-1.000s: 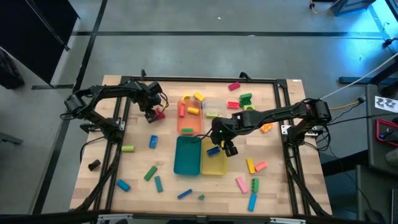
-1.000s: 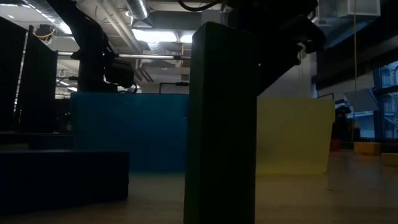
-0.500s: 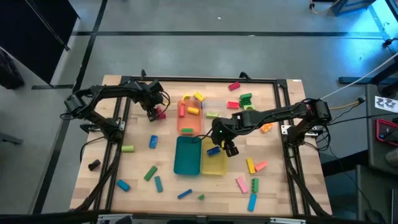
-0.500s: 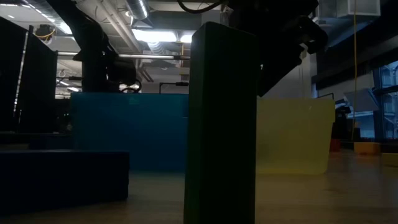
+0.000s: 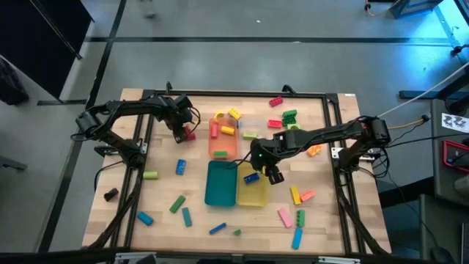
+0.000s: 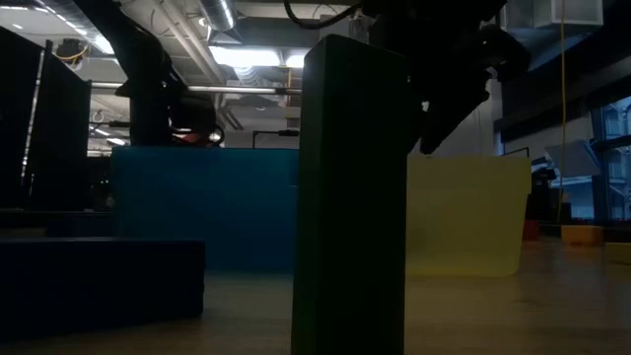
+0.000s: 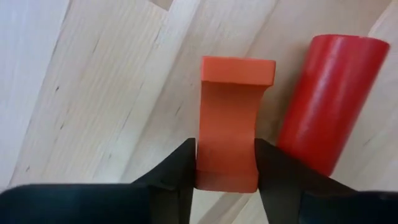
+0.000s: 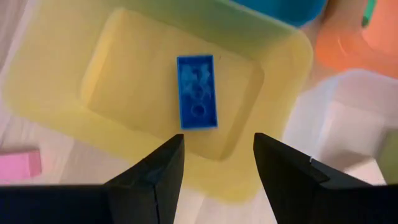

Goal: Sort blocks by size
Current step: Put the orange arch block into the transparent bin

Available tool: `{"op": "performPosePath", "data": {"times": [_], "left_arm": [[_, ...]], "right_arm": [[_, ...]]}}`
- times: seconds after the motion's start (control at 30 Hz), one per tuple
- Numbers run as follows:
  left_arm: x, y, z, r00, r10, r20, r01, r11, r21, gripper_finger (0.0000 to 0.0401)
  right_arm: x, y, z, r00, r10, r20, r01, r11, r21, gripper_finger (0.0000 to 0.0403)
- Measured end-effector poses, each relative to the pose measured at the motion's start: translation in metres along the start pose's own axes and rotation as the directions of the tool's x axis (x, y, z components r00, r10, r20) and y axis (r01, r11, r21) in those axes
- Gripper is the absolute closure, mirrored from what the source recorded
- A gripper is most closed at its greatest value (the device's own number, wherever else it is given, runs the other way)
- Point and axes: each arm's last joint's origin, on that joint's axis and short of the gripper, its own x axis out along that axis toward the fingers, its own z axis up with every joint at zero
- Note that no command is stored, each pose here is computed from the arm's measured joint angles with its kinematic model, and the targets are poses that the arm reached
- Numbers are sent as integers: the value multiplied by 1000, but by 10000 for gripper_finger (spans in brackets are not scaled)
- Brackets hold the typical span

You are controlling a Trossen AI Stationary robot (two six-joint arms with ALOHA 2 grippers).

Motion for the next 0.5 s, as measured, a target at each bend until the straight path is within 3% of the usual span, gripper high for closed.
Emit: {"op": "performPosePath", "data": {"times": [0.33, 0.5], "left_arm": [[-1, 0, 2, 1000, -18, 9, 18, 999, -35, 283], [-16, 4, 17, 997, -3, 71, 4, 1000, -25, 283]], "right_arm": [[-20, -2, 7, 995, -76, -66, 76, 997, 0, 208], [-34, -5, 6, 976, -142, -163, 144, 990, 0, 208]]}}
